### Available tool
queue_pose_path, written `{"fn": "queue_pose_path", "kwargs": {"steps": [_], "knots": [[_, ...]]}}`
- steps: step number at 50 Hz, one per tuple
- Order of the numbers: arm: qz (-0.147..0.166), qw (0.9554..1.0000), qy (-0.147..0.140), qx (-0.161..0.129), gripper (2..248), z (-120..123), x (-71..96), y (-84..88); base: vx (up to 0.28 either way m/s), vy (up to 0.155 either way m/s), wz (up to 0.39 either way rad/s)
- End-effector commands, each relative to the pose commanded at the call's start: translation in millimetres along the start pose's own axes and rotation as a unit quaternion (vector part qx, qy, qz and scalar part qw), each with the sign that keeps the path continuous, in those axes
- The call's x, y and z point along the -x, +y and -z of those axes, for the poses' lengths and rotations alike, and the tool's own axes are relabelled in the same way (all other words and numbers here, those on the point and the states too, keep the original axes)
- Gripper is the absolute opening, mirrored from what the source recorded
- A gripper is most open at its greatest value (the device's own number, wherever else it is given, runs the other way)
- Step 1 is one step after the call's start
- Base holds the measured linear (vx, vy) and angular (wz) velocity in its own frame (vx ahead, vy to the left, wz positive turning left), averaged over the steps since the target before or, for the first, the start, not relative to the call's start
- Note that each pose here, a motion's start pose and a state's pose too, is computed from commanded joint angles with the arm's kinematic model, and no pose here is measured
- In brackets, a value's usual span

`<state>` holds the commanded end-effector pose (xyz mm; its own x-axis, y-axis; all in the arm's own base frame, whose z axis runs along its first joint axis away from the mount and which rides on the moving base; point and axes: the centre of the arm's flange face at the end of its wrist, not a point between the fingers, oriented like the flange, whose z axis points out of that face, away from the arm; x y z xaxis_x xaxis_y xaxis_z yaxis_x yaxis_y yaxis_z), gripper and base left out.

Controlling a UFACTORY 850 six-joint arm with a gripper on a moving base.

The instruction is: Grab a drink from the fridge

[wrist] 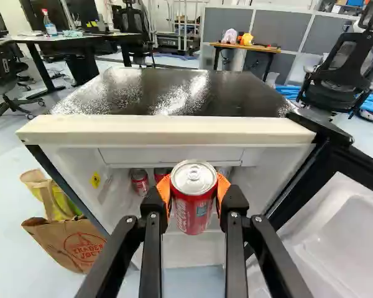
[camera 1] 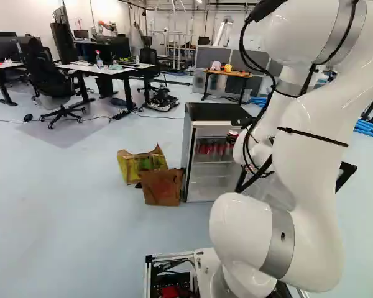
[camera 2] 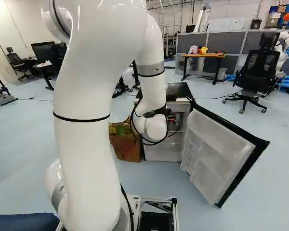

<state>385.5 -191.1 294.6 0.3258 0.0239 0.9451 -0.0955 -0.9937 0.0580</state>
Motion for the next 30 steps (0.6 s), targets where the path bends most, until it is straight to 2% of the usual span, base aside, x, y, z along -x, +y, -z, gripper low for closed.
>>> {"fn": "queue_pose_path", "kwargs": {"steps": [30], "knots": [[-0.006,0.9994,0.010,0.032,94,20,-26.2,-12.0,0.000,0.000,0.000]]}}
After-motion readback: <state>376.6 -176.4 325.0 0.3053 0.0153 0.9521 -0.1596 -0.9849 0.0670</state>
